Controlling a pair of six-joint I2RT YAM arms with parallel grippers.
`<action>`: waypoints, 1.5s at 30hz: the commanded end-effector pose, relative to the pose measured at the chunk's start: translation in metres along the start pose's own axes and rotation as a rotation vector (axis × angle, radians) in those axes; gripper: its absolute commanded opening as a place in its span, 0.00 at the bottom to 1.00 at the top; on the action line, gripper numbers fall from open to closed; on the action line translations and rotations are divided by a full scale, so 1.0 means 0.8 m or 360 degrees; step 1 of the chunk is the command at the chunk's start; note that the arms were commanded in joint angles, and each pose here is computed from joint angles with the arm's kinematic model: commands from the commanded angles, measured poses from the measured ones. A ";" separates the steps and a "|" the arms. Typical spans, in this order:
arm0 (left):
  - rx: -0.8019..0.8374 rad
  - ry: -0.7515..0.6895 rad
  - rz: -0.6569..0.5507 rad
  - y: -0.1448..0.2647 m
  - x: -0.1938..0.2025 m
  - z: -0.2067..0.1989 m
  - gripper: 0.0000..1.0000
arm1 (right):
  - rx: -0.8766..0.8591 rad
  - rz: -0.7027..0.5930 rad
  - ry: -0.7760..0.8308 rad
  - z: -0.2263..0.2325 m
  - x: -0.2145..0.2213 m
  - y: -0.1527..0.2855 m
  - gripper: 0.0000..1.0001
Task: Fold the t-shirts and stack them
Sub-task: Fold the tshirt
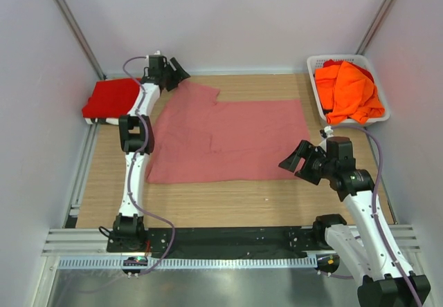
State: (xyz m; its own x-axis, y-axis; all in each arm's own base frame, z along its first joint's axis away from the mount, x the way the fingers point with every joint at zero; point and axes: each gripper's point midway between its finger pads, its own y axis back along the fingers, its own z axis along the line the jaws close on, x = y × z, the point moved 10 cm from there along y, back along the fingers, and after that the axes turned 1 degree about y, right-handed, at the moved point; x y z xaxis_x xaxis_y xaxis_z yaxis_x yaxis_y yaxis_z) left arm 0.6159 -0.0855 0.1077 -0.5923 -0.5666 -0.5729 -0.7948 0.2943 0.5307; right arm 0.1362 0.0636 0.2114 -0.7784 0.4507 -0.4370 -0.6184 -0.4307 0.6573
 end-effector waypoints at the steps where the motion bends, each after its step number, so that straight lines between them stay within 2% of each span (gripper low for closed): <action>1: 0.0113 0.0119 0.0075 -0.016 0.011 0.013 0.72 | -0.0039 -0.0016 0.0049 0.012 -0.010 0.009 0.80; 2: 0.0168 0.0130 0.0111 -0.016 0.015 0.010 0.70 | -0.0034 -0.0008 0.0050 0.012 -0.010 0.007 0.80; 7: 0.0172 0.0125 0.0155 -0.017 0.029 0.010 0.45 | -0.0018 0.0011 0.0035 0.008 -0.009 0.001 0.80; 11: 0.0206 0.0118 0.0160 -0.015 0.029 0.006 0.32 | -0.0014 0.0009 0.0035 0.005 -0.006 0.000 0.80; 14: 0.0211 0.0111 0.0158 -0.012 0.027 0.003 0.12 | -0.0009 0.0016 0.0034 0.002 -0.003 -0.002 0.80; 15: 0.0218 0.0099 0.0154 -0.008 0.023 -0.001 0.00 | -0.0009 0.0016 0.0029 0.002 -0.003 -0.003 0.80; 21: 0.0257 0.0021 0.0125 0.034 0.000 -0.032 0.00 | -0.0032 -0.0046 0.0018 0.005 -0.018 -0.017 0.81; 24: 0.0237 -0.0020 0.0148 0.070 -0.009 -0.048 0.00 | 0.0053 -0.0096 0.0013 0.008 -0.041 -0.031 0.81; 25: 0.0263 -0.0057 0.0119 0.098 -0.023 -0.067 0.00 | 0.0115 -0.0122 0.0008 0.011 -0.058 -0.040 0.81; 29: 0.0222 -0.0127 0.0137 0.161 -0.030 -0.091 0.00 | 0.0274 -0.0183 0.0035 0.021 -0.107 -0.061 0.80; 31: 0.0147 -0.0128 0.0196 0.179 -0.015 -0.086 0.00 | 0.0308 -0.0251 0.0057 0.035 -0.139 -0.067 0.80; 32: 0.0148 -0.0155 0.0182 0.206 -0.019 -0.098 0.00 | 0.0354 -0.0283 0.0087 0.037 -0.152 -0.071 0.80; 33: 0.0100 -0.0145 0.0242 0.209 -0.003 -0.088 0.00 | 0.0390 -0.0291 0.0093 0.042 -0.172 -0.084 0.80; 35: 0.0093 -0.0172 0.0233 0.242 0.001 -0.097 0.00 | 0.0508 -0.0304 0.0125 0.041 -0.194 -0.096 0.80; 38: -0.0032 -0.0231 0.0296 0.268 0.035 -0.089 0.00 | 0.0719 -0.0347 0.0143 0.037 -0.248 -0.129 0.80; 41: -0.0120 -0.0281 0.0359 0.288 0.055 -0.092 0.00 | 0.0855 -0.0354 0.0146 0.030 -0.275 -0.151 0.79; 42: -0.0122 -0.0313 0.0383 0.298 0.064 -0.099 0.00 | 0.0862 -0.0404 0.0153 0.035 -0.295 -0.156 0.77; 44: -0.0140 -0.0338 0.0446 0.309 0.074 -0.102 0.00 | 0.0939 -0.0307 0.0143 0.015 -0.304 -0.196 0.75; 45: -0.0136 -0.0362 0.0459 0.313 0.078 -0.108 0.00 | 0.0934 -0.0353 0.0151 0.022 -0.321 -0.201 0.75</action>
State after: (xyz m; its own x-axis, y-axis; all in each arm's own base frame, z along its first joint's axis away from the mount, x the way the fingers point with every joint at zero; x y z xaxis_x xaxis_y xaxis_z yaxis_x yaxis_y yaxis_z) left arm 0.4143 -0.1101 0.2520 -0.7786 -0.3490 -0.5215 -0.6259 0.3719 0.6855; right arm 0.4160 0.0420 0.2251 -0.6787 0.4266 -0.5978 -0.6316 0.0763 0.7715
